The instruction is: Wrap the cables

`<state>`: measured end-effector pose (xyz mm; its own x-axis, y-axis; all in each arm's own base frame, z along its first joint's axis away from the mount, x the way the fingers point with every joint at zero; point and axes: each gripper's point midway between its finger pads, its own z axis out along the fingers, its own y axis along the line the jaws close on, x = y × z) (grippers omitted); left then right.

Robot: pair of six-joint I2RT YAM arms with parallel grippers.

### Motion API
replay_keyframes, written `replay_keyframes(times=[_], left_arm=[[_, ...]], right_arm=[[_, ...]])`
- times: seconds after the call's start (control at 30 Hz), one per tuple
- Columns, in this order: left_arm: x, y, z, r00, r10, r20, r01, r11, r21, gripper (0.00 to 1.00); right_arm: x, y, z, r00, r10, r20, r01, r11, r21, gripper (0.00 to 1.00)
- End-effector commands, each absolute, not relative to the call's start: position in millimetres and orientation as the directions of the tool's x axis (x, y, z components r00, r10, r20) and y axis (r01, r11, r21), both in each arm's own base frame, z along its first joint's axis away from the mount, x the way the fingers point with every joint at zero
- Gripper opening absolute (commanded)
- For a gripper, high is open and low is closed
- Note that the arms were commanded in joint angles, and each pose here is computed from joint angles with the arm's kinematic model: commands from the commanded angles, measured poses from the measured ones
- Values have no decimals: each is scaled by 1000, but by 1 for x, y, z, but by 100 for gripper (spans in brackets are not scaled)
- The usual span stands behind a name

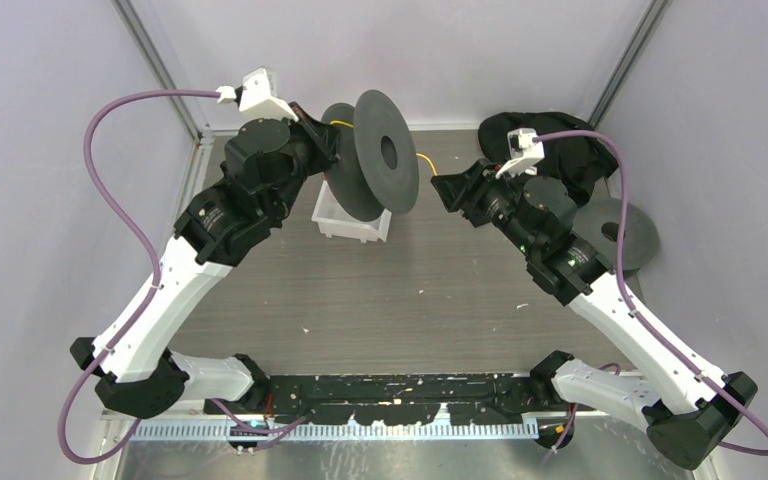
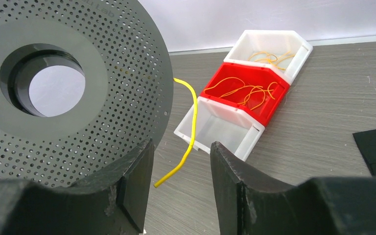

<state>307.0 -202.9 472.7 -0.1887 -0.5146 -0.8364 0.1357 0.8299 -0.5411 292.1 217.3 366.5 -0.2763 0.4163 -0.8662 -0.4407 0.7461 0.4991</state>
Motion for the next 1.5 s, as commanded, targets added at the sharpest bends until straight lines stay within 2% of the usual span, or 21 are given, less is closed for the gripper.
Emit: replay_keyframes(times=[0.0,0.3,0.4,0.53,0.6,0.87,1.1,1.3,1.47], left_arm=[[297,-195,522,-89,-629,-773,210,747,-631,0],[297,-194,522,-84,-631,-772,210,746,-632,1],[297,-193,522,-81,-633,-770,208,744,-635,1],[297,-192,523,-78,-636,-768,209,743,-636,0],[297,-193,522,-79,-636,-768,207,743,-637,0],[299,-186,518,-67,-681,-729,160,714,-682,1],[310,-189,490,-93,-723,-684,52,683,-729,1],[325,-186,459,-75,-748,-659,-86,663,-743,0],[335,-198,434,-113,-684,-720,-134,729,-671,1]], right_arm=[[295,216,369,-261,431,-864,-435,746,504,49],[296,216,363,-274,428,-861,-424,750,508,32],[296,217,360,-280,423,-862,-423,752,506,19],[295,217,356,-289,419,-861,-419,753,507,11],[295,216,355,-290,420,-860,-414,755,509,1],[291,220,327,-357,372,-857,-405,765,501,1],[263,267,306,-449,297,-843,-499,699,512,1],[236,297,328,-446,283,-849,-590,620,517,1],[223,310,358,-443,300,-844,-640,553,533,0]])
